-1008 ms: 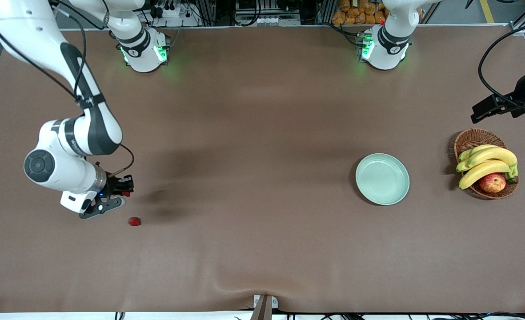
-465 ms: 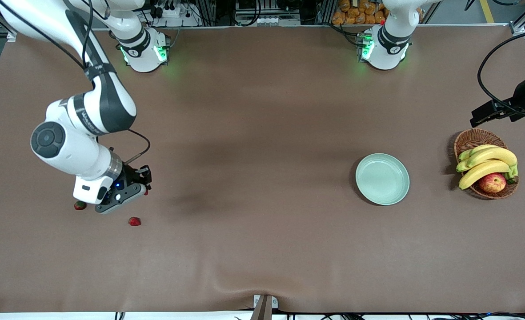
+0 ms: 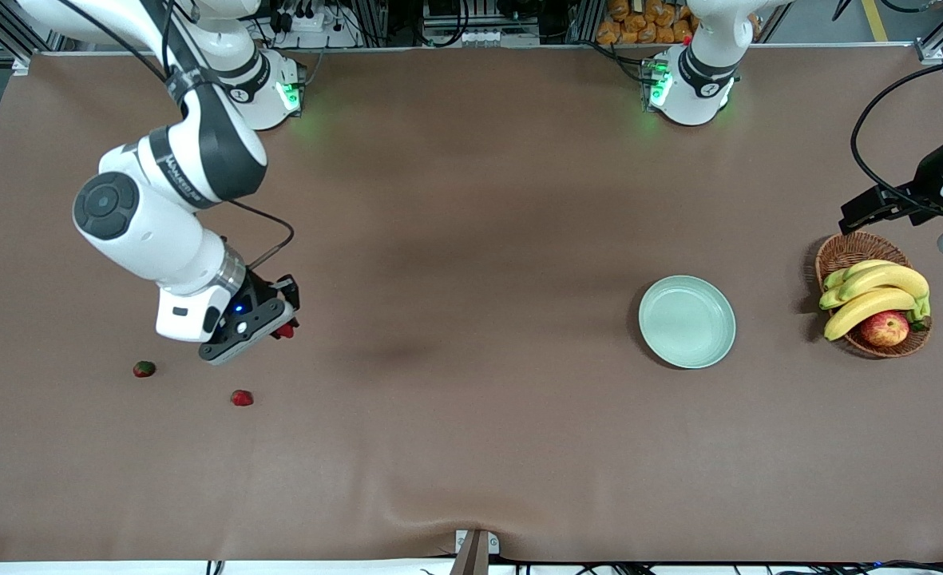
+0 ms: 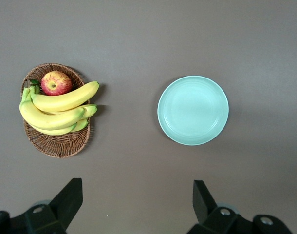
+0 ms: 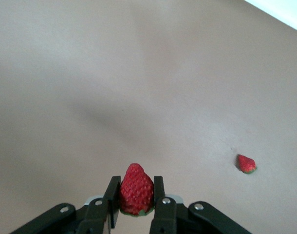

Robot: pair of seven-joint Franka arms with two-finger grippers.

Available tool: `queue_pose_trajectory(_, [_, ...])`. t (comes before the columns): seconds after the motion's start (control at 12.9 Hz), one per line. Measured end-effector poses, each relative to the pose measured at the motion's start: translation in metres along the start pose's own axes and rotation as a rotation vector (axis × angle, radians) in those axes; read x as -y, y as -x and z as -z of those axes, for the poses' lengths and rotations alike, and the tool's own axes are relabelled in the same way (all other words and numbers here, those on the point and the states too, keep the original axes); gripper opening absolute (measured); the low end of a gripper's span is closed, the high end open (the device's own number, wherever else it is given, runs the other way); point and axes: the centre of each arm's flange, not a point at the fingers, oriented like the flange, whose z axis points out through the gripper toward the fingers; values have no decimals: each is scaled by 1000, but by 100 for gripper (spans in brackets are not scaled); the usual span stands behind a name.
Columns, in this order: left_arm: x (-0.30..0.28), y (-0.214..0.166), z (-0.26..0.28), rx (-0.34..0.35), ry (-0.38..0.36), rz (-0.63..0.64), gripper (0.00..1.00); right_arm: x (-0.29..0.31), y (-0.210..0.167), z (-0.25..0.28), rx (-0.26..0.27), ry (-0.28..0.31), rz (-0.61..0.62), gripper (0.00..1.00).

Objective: Collect all strawberries into plate
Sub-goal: 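Carry the strawberry toward the plate and release it mid-table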

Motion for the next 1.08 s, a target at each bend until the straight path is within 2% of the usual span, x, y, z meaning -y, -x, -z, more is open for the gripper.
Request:
queue_pose_trajectory(0.78, [-4, -7, -20, 20, 3, -9, 100, 151, -32, 7, -52, -63, 229, 31])
queue_pose_trajectory(1.08, [-6, -11, -33, 9, 6, -11, 100, 218, -35, -23, -47, -101, 322, 31])
